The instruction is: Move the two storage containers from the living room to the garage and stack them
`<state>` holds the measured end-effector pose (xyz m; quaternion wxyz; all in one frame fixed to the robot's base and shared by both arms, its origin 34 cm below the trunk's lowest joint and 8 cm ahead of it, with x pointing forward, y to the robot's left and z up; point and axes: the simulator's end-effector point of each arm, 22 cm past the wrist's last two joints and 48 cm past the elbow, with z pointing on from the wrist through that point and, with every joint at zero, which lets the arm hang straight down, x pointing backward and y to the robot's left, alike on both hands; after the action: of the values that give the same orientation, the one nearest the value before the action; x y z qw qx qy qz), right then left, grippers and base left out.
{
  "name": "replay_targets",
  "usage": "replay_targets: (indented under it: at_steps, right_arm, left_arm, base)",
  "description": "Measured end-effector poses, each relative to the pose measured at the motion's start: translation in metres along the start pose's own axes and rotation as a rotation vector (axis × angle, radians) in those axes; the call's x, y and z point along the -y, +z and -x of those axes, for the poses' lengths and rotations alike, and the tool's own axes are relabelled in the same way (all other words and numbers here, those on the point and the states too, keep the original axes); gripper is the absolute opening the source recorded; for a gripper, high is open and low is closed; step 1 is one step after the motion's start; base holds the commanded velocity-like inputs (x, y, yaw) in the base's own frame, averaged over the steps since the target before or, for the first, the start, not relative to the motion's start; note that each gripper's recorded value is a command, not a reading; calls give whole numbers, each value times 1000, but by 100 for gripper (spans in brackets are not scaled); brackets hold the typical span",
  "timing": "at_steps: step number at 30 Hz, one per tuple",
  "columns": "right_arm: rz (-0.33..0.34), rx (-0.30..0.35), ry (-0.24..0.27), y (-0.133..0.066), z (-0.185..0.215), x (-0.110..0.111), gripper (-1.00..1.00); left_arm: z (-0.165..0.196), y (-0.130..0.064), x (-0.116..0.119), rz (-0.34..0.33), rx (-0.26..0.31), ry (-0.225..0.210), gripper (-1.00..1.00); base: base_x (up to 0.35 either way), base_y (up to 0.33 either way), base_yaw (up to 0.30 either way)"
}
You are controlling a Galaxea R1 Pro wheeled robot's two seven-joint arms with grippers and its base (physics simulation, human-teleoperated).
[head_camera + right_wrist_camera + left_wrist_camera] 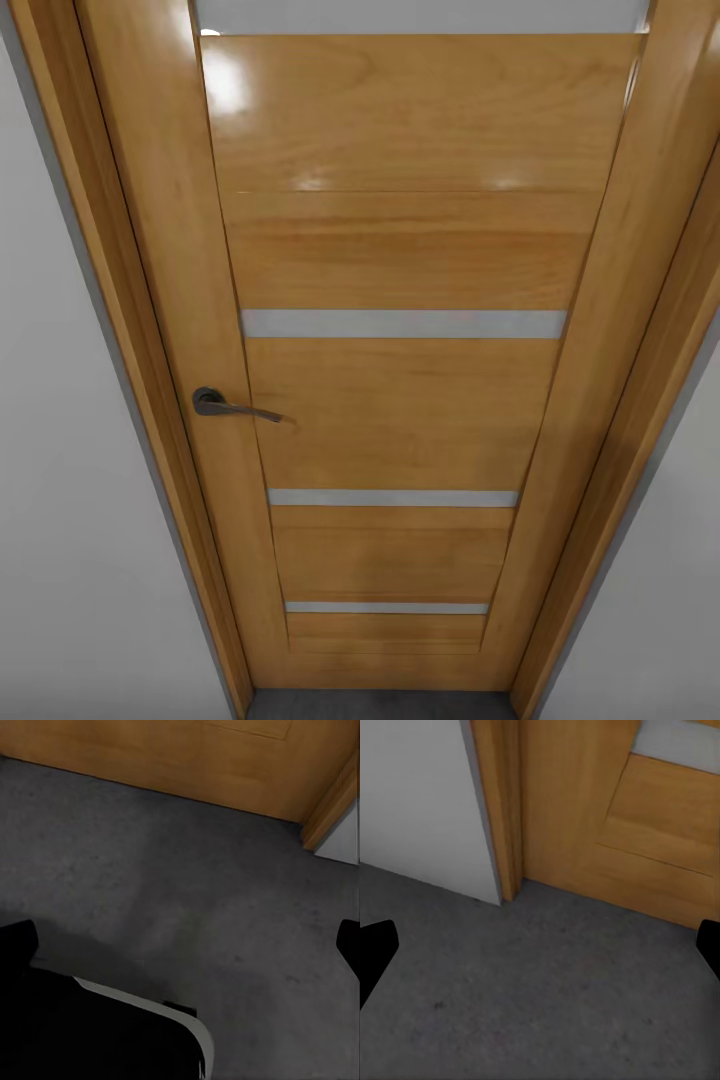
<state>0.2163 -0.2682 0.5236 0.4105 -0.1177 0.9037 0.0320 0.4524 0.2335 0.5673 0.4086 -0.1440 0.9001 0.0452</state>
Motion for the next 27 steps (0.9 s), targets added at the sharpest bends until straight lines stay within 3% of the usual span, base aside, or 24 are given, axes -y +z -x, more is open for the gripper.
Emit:
replay_targets:
  at_steps: [3,8,16,27]
  right_arm:
    - [-7,25,-2,5,9,3,100]
    - [-6,41,-5,9,14,3,100]
    - [-15,44,-1,9,16,4,100]
    - [-19,44,0,9,16,5,100]
  left_arm:
    - [1,0,-1,3,4,-3,100]
    - [16,-2,7,-6,74,-21,100]
    - [41,-3,33,-58,121,-6,100]
    - [145,23,63,-97,198,-15,100]
  base:
    - [0,0,0]
    - [0,0,0]
    - [0,0,0]
    - [0,0,0]
